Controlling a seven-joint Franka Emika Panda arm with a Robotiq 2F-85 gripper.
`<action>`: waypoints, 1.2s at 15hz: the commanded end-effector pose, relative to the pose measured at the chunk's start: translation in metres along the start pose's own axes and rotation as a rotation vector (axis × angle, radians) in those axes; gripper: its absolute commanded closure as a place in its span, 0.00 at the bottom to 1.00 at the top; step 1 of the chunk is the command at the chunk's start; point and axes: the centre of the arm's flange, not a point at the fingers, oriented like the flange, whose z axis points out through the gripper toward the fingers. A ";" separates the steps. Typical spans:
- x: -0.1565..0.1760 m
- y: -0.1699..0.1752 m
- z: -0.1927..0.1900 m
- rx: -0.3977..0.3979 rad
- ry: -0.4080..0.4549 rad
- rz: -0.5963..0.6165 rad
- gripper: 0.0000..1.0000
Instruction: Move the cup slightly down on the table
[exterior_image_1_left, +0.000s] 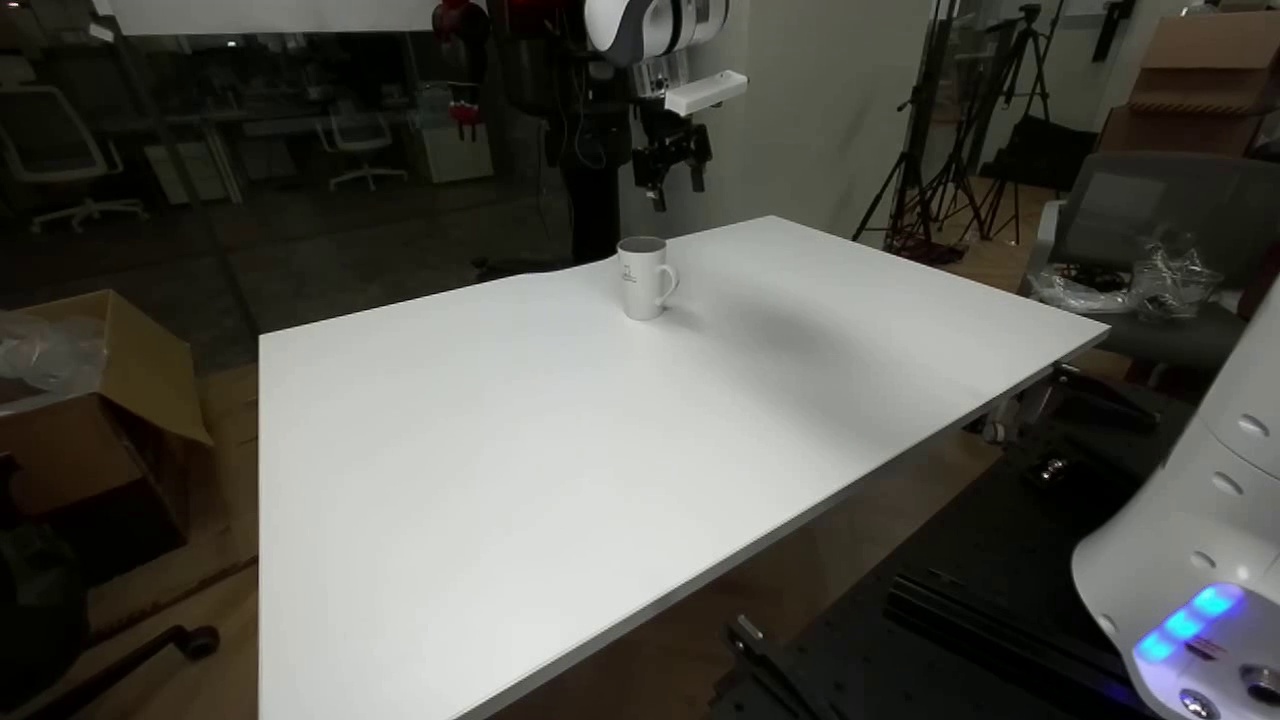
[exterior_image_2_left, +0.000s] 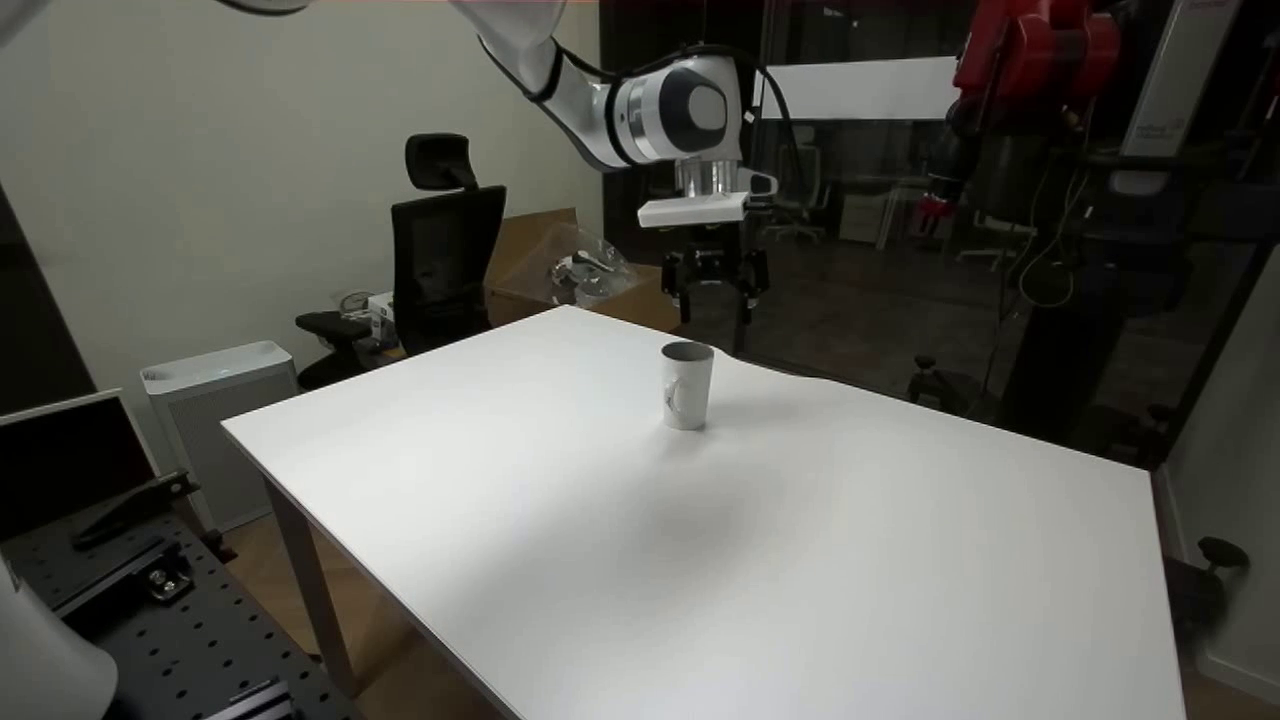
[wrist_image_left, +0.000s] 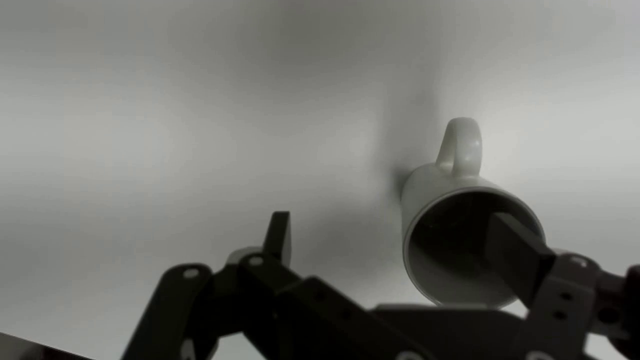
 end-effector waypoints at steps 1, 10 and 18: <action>0.001 0.001 0.000 -0.002 0.001 0.000 0.00; 0.035 -0.004 0.021 0.176 0.065 -0.065 0.00; 0.029 0.021 0.048 0.179 0.041 -0.012 0.00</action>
